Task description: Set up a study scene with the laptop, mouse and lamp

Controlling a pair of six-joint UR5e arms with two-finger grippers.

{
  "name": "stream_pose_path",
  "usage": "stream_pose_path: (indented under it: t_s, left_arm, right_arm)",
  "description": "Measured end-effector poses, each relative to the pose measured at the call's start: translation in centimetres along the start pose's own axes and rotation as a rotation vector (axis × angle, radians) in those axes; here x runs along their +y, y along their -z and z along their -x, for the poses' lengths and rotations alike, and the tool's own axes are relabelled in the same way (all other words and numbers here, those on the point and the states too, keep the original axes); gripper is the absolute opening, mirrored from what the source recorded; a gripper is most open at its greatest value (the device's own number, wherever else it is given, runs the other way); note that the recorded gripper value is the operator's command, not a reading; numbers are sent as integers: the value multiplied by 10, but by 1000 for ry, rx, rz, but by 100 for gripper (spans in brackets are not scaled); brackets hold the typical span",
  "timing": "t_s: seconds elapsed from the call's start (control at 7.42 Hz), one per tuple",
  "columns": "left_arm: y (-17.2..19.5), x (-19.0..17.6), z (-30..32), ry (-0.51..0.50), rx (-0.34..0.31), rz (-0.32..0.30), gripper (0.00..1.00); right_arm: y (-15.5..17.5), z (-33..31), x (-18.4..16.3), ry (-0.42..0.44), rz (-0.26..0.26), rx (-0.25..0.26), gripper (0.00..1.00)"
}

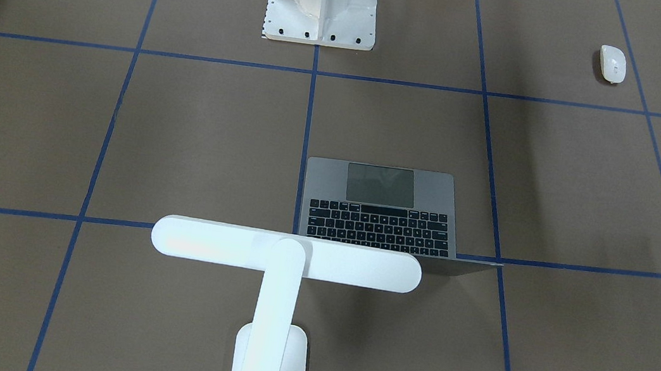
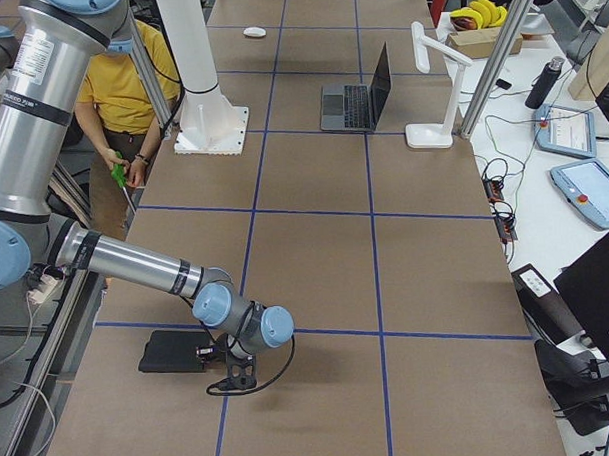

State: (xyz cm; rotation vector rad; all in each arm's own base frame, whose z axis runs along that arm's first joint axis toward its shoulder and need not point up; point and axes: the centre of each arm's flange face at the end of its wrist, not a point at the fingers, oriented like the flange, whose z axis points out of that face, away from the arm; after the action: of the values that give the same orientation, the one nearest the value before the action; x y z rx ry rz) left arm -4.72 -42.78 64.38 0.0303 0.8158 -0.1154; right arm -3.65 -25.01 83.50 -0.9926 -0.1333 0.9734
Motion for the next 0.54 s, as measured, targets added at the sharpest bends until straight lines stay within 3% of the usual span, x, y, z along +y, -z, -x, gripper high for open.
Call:
stream_pose_path:
  t_s: [0.13,0.27,0.54]
  left_arm:
    - [0,0,0,0,0,0,100]
    - [0,0,0,0,0,0,100]
    - [0,-1,0,0,0,-1,100]
  right_arm:
    - [3,6,2,-3,-1,-2,61]
    - [8,15,4,-11,0,2,67]
    - [14,31,4,-40,7,30,69]
